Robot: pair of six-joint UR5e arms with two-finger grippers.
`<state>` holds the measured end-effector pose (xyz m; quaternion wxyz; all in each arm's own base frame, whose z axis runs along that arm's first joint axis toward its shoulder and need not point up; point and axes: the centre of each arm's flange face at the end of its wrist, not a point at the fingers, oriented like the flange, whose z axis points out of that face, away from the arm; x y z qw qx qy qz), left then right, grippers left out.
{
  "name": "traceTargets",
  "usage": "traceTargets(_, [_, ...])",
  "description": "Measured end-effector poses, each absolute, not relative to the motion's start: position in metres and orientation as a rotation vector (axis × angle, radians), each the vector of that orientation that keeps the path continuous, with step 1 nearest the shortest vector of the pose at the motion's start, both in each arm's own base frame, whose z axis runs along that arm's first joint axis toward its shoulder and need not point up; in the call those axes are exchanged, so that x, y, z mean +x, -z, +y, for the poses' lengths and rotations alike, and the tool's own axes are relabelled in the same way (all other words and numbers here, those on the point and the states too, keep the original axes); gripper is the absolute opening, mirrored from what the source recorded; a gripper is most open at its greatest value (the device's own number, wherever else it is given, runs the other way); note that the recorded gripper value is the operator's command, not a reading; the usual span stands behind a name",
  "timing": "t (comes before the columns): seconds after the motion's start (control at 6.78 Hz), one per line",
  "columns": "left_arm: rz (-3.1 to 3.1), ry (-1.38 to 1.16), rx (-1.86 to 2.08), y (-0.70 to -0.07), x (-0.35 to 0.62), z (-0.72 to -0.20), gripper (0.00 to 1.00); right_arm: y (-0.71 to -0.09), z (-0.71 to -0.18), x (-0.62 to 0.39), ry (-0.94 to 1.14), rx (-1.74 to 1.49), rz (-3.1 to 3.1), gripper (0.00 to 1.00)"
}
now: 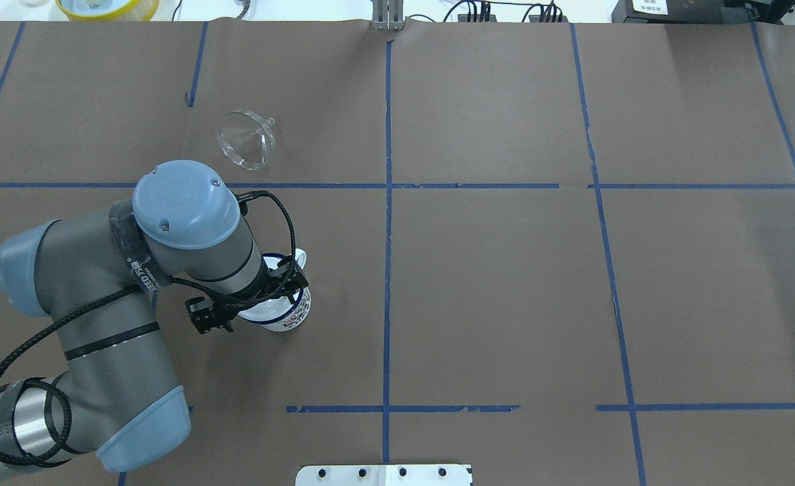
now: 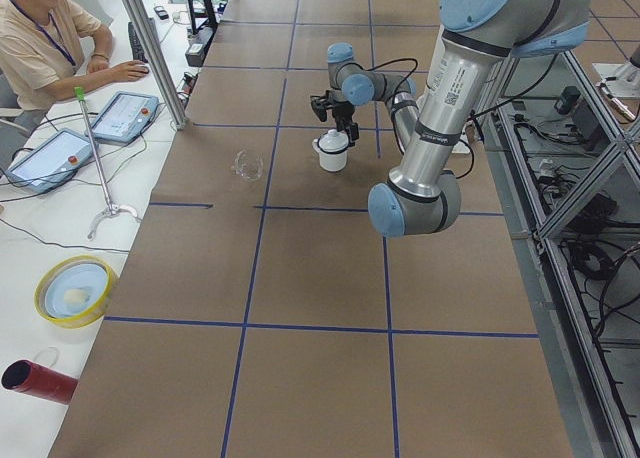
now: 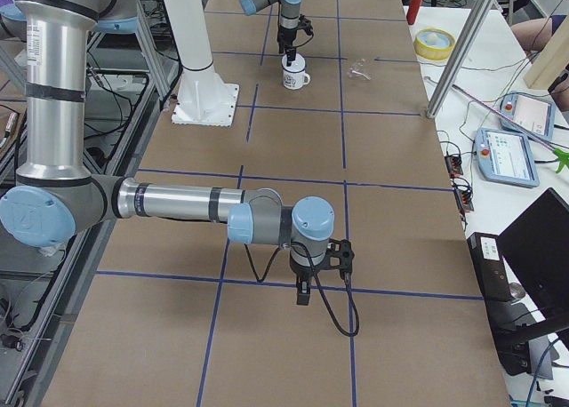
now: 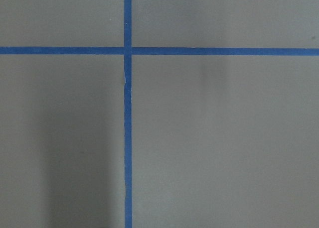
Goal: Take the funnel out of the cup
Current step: 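Settle the lid on the mug and open the left gripper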
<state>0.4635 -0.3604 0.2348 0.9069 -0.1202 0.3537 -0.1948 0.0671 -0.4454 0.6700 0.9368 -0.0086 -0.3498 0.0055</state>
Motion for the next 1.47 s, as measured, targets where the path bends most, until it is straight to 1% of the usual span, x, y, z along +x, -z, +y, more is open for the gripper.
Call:
traceTargets(0.88, [0.772,0.391,-0.218,-0.222,0.457,-0.363,1.00,-0.670,-0.445,0.067,-0.011,-0.018,-0.715,1.00])
traceTargets(1.47, [0.859,0.417,-0.124,-0.213,0.445,-0.381,1.00,-0.670,-0.445,0.067,-0.011,-0.018,-0.715,1.00])
